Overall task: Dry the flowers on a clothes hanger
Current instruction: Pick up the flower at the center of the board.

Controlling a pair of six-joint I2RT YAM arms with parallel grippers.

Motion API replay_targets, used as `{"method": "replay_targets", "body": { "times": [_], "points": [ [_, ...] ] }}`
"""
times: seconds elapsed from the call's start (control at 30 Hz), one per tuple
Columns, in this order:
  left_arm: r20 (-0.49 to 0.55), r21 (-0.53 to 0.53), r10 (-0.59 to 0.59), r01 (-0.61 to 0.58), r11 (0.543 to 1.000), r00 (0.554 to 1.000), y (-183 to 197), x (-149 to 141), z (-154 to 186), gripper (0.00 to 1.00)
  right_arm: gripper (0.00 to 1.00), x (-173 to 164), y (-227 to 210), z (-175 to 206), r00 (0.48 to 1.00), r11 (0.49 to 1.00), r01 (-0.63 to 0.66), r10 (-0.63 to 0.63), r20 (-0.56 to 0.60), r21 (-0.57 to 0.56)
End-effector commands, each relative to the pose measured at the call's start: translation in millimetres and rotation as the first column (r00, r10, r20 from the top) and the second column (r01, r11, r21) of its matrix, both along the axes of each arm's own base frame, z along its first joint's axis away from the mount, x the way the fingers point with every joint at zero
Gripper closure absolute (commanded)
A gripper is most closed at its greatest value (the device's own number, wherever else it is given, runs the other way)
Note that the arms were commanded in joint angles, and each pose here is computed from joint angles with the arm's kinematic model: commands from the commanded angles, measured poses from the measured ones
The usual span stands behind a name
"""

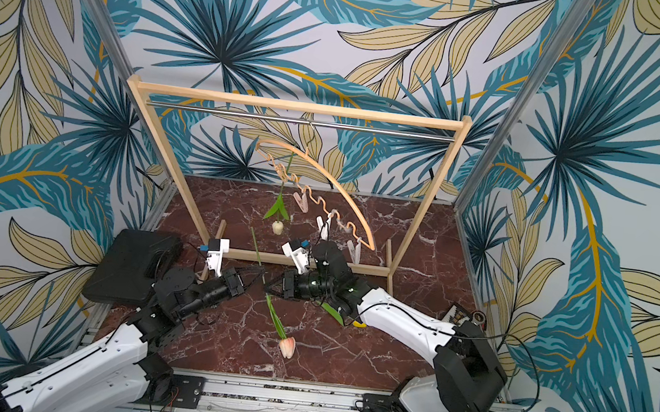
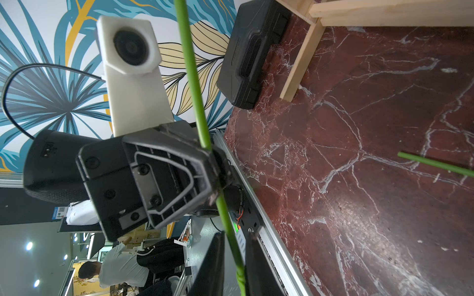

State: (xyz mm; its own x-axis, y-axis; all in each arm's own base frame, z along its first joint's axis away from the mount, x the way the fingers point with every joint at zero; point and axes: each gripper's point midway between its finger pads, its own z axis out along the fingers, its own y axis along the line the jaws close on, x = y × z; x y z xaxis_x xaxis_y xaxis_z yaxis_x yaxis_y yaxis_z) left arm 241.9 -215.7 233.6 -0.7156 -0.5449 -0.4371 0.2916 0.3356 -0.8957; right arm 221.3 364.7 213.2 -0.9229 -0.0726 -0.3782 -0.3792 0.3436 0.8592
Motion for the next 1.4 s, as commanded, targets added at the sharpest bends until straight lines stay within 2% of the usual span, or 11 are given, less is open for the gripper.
{"method": "replay_targets", "body": {
  "times": [0.0,0.07,0.43,0.47,0.53,0.6,0.8,0.83,1.0,1.2,1.37],
  "points": [
    [-0.004,0.014,-0.012,0.012,1.0,1.0,0.1,-2.5,-11.1,1.0,0.8,6.6,5.3,7.9,0.999,1.0,0.007,-0.007,0.035,0.009],
    [-0.004,0.017,-0.012,0.012,1.0,1.0,0.2,-2.5,-11.8,1.0,0.81,8.7,6.5,8.7,0.999,1.0,0.01,-0.01,0.04,0.009],
    [-0.01,0.048,0.027,-0.026,0.999,1.0,5.1,2.3,-16.0,1.0,1.0,9.6,7.1,-2.1,1.0,1.0,0.004,-0.004,0.028,-0.025],
    [-0.015,0.067,0.044,-0.043,0.997,0.999,7.4,4.5,-17.7,0.91,1.0,8.0,6.2,-4.3,1.0,0.999,0.001,0.0,0.026,-0.034],
    [-0.004,0.12,0.101,-0.1,0.988,0.995,15.9,11.1,-18.3,0.61,1.0,4.4,3.1,-11.3,1.0,0.998,-0.008,0.01,0.028,-0.07],
    [0.016,0.172,0.15,-0.151,0.973,0.989,24.5,17.8,-14.7,0.5,1.0,-1.6,-0.7,-22.8,0.999,0.991,-0.026,0.032,0.038,-0.133],
    [0.086,0.31,0.187,-0.205,0.928,0.979,35.4,40.3,1.3,0.45,1.0,-15.1,-17.1,-60.5,0.999,0.969,-0.042,0.044,0.001,-0.245],
    [0.091,0.318,0.192,-0.212,0.924,0.977,36.6,45.2,4.1,0.44,1.0,-27.1,-14.6,-66.6,0.998,0.964,-0.067,0.068,-0.006,-0.256],
    [0.162,0.311,0.175,-0.218,0.925,0.971,33.7,64.1,29.2,0.36,1.0,-35.7,-29.0,-94.6,0.999,0.952,-0.046,0.038,-0.033,-0.304],
    [0.291,0.347,0.021,-0.125,0.929,0.957,2.8,83.3,68.6,0.23,1.0,-43.1,-48.1,-120.2,0.998,0.942,0.005,-0.025,-0.056,-0.337],
    [0.345,0.372,-0.054,-0.084,0.925,0.937,-15.9,101.0,85.0,0.2,1.0,-46.1,-63.6,-134.3,0.995,0.928,0.057,-0.083,-0.057,-0.368]
  ]
}}
